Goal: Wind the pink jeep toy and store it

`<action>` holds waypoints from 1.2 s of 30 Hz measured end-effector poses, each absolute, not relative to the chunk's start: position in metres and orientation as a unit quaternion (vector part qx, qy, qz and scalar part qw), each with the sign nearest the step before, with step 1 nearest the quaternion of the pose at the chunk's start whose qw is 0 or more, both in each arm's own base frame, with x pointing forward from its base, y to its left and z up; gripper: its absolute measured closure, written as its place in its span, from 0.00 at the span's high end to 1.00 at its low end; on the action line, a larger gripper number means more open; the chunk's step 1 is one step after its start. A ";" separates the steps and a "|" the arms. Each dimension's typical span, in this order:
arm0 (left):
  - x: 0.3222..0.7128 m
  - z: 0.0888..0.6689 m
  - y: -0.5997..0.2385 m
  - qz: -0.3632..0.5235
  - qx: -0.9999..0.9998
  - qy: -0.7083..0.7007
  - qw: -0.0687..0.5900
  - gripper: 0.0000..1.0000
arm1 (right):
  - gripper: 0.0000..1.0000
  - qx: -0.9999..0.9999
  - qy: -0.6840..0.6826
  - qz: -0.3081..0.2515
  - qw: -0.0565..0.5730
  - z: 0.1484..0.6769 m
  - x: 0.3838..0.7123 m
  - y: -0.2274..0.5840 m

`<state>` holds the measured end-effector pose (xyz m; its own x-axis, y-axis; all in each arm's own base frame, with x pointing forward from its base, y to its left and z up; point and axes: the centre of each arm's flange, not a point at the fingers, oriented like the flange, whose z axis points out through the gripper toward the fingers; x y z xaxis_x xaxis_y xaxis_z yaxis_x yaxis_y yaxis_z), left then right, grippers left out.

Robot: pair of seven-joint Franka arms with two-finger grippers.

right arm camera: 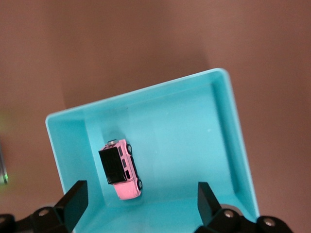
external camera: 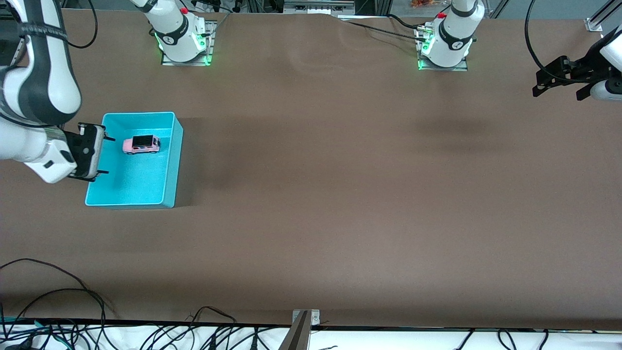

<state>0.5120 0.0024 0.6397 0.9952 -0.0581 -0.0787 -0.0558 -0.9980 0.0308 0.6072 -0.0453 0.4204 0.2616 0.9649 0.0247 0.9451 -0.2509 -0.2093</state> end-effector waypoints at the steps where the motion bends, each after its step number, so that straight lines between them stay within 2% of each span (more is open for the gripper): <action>1: 0.512 0.640 0.002 -0.040 0.999 -0.029 0.014 1.00 | 1.00 -0.803 -0.587 0.052 0.086 0.430 0.610 -0.044; 7: 0.512 0.640 0.002 -0.040 0.999 -0.029 0.014 1.00 | 1.00 -0.880 -0.469 0.045 0.065 0.473 0.620 -0.043; 23: 0.512 0.639 0.003 -0.042 0.999 -0.028 0.014 1.00 | 1.00 -0.993 -0.102 0.054 0.027 0.541 0.624 -0.021; 28: 0.512 0.639 0.003 -0.043 0.999 -0.028 0.014 1.00 | 1.00 -0.997 -0.045 0.053 0.016 0.551 0.624 -0.010; 36: 0.511 0.639 0.003 -0.044 0.999 -0.028 0.015 1.00 | 1.00 -0.998 -0.032 0.055 0.013 0.553 0.623 -0.014</action>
